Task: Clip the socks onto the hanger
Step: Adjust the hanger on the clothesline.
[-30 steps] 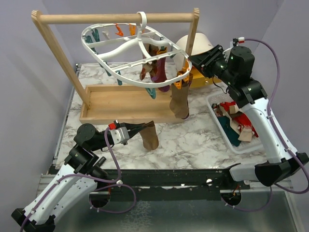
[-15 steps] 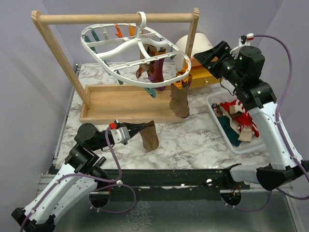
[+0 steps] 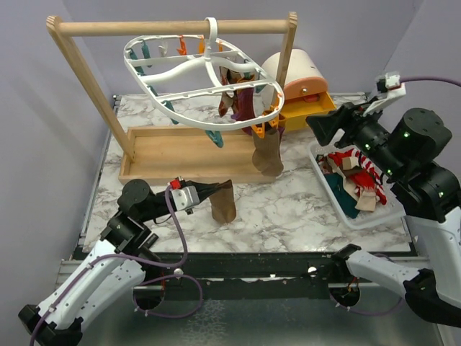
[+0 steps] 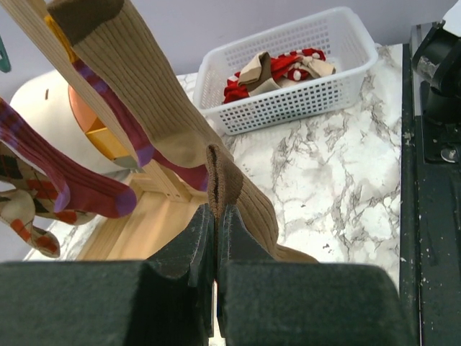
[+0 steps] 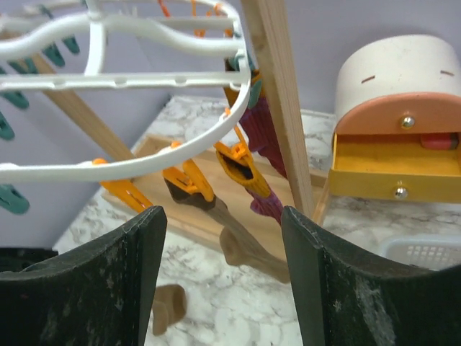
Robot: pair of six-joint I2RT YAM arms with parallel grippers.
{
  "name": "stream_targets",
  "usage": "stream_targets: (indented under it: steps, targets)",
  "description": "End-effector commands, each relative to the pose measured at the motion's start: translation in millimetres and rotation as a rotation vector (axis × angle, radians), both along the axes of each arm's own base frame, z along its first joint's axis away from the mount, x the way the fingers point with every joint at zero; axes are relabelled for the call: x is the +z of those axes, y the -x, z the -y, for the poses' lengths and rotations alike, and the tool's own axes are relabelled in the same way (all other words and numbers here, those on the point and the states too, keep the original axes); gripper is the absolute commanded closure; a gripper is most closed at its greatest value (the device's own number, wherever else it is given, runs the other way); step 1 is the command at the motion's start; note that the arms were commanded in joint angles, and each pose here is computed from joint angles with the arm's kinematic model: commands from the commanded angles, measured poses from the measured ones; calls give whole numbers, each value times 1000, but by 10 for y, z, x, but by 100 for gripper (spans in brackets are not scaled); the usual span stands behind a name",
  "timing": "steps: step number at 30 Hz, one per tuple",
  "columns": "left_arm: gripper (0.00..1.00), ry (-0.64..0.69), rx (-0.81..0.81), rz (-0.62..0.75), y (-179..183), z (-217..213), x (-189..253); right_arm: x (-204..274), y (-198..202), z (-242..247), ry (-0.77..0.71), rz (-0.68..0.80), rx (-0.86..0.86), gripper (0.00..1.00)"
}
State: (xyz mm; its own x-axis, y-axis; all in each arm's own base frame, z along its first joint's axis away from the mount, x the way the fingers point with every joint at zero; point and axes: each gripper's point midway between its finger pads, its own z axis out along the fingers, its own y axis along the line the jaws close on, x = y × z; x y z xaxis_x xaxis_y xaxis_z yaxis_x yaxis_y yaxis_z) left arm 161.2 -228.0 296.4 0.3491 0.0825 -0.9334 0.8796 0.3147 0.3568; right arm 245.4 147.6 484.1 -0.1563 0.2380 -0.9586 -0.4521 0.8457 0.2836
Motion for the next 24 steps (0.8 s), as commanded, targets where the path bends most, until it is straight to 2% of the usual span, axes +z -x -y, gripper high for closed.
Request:
stream_targets:
  steps: [1,5,14,16,19,21,24]
  targets:
    - [100,-14,29,-13,-96,12,-7,-436,-25,-85,228,-53,40,29]
    - [100,1,51,-19,-177,36,21,-452,44,-207,250,-44,93,23]
    - [100,-13,67,-39,-286,82,-25,-520,265,-651,271,-78,184,23]
    - [100,-18,68,-41,-299,89,-44,-572,364,-832,324,-74,171,22]
    - [100,-21,74,-41,-315,88,-45,-552,712,-1136,405,-16,134,21]
    - [100,-20,72,-40,-304,87,-47,-462,842,-1235,394,2,118,21]
    - [100,-15,69,-35,-297,87,-31,-458,805,-1332,381,1,68,20]
